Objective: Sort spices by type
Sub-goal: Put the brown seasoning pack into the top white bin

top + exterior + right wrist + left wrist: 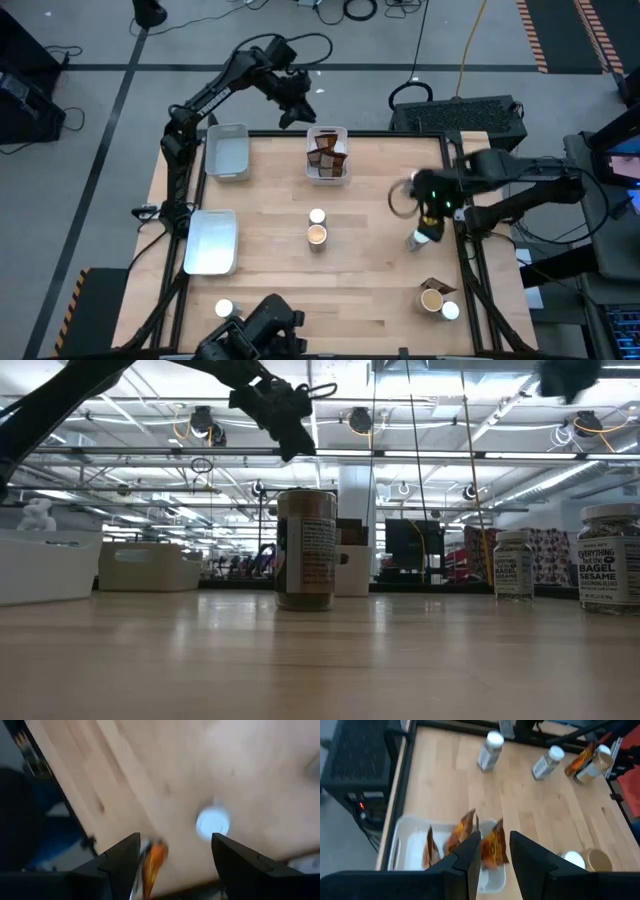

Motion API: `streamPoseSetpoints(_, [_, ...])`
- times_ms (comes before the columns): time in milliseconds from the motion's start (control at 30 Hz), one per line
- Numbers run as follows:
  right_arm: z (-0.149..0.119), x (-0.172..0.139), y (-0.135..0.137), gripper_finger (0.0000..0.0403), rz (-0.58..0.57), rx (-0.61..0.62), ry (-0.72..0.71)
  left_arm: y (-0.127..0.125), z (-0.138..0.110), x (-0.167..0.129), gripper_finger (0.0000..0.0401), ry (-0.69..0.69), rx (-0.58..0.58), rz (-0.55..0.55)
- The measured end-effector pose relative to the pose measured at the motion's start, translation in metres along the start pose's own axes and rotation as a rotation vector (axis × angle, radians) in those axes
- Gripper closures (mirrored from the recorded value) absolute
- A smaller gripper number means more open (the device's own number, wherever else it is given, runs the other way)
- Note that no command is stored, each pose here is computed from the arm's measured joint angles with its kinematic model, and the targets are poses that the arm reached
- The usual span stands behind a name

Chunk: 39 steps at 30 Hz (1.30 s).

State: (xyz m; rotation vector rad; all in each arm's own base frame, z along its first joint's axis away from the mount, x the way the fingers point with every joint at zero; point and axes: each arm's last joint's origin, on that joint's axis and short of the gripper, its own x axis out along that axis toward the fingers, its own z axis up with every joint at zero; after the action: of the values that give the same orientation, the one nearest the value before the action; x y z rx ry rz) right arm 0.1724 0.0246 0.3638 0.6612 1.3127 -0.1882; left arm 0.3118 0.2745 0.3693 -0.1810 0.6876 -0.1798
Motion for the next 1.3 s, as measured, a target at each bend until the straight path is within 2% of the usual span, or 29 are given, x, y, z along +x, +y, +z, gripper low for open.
streamPoseSetpoints(233, [-0.032, 0.036, 0.02, 0.0177, 0.015, 0.064, 0.224, 0.0, 0.001, 0.0, 0.0292, -0.007, 0.029, -0.004])
streamPoseSetpoints(433, [-0.056, 0.079, 0.035, 0.0177, 0.108, 0.017, 0.344, 0.0, 0.001, 0.0, 0.0292, -0.01, 0.034, -0.004])
streamPoseSetpoints(633, [-0.074, 0.098, 0.032, 0.0177, 0.01, 0.058, 0.368, 0.0, 0.001, 0.0, 0.0293, -0.01, 0.051, -0.005])
streamPoseSetpoints(800, [-0.083, 0.109, 0.036, 0.0177, 0.034, 0.049, 0.372, 0.0, 0.001, 0.0, 0.0293, -0.01, 0.05, -0.005])
streamPoseSetpoints(1100, [-0.102, 0.138, 0.022, 0.0177, -0.064, 0.086, 0.388, 0.0, 0.001, 0.0, 0.0293, -0.01, 0.05, -0.006])
streamPoseSetpoints(1300, [-0.106, 0.149, 0.016, 0.0177, -0.1, 0.089, 0.333, -0.001, 0.001, 0.001, 0.0293, -0.009, 0.051, -0.009])
